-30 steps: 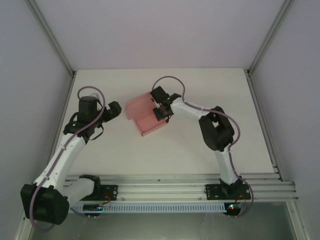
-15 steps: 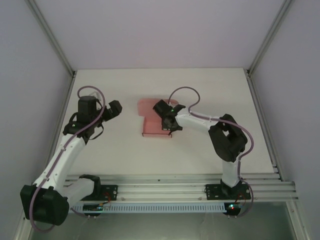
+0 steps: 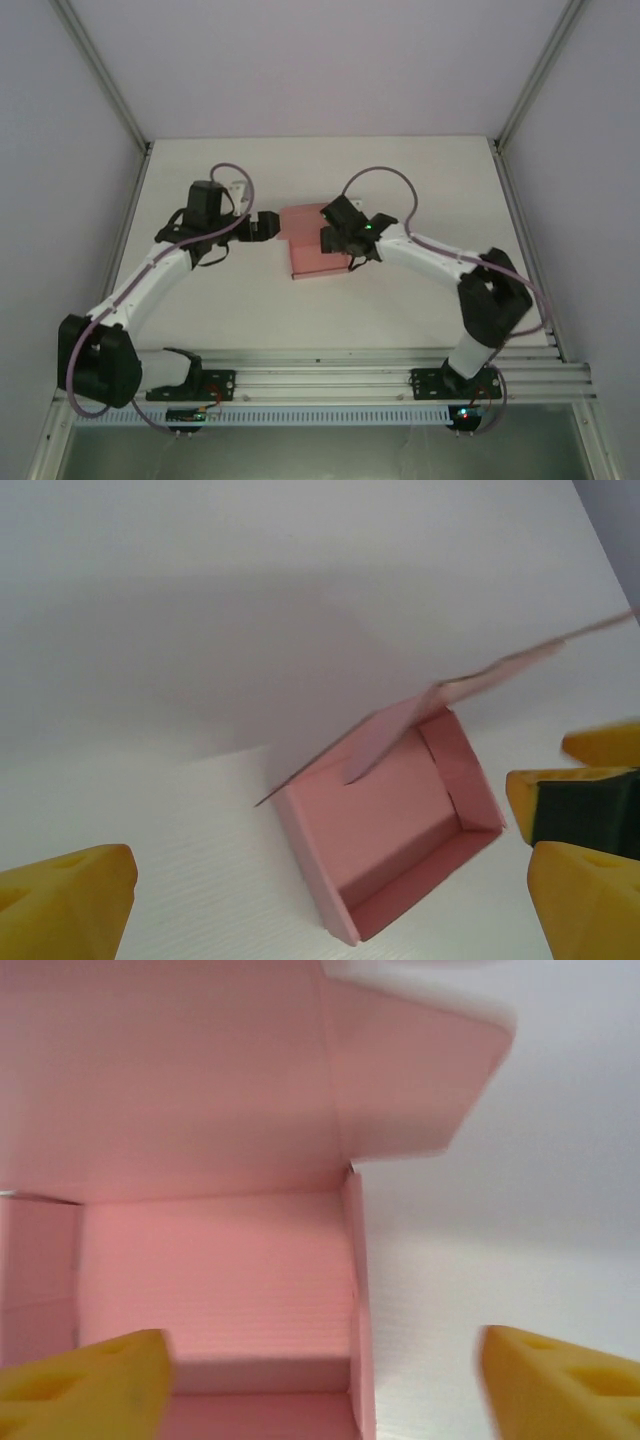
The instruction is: Assemble paper box
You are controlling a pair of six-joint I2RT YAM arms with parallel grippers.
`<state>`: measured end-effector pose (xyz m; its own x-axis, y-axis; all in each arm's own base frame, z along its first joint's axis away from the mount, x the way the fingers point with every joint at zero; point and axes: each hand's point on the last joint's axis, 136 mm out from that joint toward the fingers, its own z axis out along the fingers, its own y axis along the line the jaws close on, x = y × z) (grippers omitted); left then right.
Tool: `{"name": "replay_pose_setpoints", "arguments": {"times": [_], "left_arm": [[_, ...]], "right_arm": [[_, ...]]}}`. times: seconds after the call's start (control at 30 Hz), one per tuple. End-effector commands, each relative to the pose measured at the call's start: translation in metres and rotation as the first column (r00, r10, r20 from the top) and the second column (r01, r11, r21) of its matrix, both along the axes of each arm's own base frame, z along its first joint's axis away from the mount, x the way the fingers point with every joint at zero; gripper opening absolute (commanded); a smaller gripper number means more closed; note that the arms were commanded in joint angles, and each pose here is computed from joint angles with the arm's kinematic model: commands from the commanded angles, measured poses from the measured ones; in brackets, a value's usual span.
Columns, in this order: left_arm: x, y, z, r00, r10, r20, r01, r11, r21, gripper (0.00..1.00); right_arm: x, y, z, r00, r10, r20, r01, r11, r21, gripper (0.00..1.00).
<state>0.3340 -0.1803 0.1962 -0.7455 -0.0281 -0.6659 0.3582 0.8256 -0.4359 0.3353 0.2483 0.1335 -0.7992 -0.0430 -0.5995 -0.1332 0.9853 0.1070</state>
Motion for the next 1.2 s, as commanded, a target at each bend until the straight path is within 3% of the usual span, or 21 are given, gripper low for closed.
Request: {"name": "replay_pose_setpoints", "arguments": {"times": [0.0,0.17,0.27,0.37,0.5,0.6,0.63,0.7,0.87,1.03,1.17], "left_arm": [[0.001,-0.020,0.013,0.985,-0.153,0.085,0.147,0.987,0.073,1.00],[0.011,-0.019,0.004,0.987,-0.155,0.039,0.148,0.979,0.138,0.96],[0.011,-0.025,0.000,0.976,-0.215,0.024,0.209,0.967,0.149,0.91],[0.012,-0.031,-0.012,0.963,-0.268,-0.013,0.267,0.950,0.162,0.83],[0.022,-0.029,-0.033,0.962,-0.262,-0.080,0.273,0.940,0.206,0.68],[0.028,-0.033,-0.038,0.959,-0.264,-0.098,0.279,0.939,0.201,0.54],[0.028,-0.035,-0.038,0.958,-0.268,-0.100,0.283,0.939,0.196,0.50],[0.031,-0.037,-0.036,0.958,-0.272,-0.090,0.284,0.941,0.185,0.44],[0.034,-0.036,-0.036,0.961,-0.263,-0.084,0.275,0.942,0.195,0.25],[0.037,-0.033,-0.039,0.967,-0.238,-0.093,0.252,0.945,0.208,0.00],[0.039,-0.031,-0.040,0.975,-0.200,-0.100,0.217,0.951,0.221,0.00]], "right_arm": [[0.014,-0.004,0.035,0.970,0.161,0.184,-0.161,0.987,-0.013,0.99],[0.028,-0.005,0.048,0.873,0.415,0.258,-0.436,0.899,0.030,0.99],[0.031,-0.003,0.046,0.792,0.542,0.279,-0.583,0.808,0.084,0.99],[0.040,-0.005,0.042,0.741,0.604,0.292,-0.649,0.756,0.083,0.99],[0.055,-0.006,0.031,0.744,0.616,0.257,-0.655,0.748,0.104,0.97],[0.055,-0.004,0.014,0.749,0.628,0.212,-0.659,0.738,0.145,0.87],[0.062,-0.002,0.024,0.743,0.626,0.237,-0.664,0.735,0.139,0.78],[0.067,-0.001,0.023,0.743,0.621,0.250,-0.661,0.739,0.127,0.71],[0.065,-0.002,0.018,0.760,0.614,0.214,-0.643,0.758,0.110,0.33],[0.063,-0.006,0.016,0.769,0.609,0.195,-0.630,0.773,0.070,0.22],[0.061,-0.007,0.015,0.775,0.609,0.171,-0.620,0.784,0.017,0.10]]}}
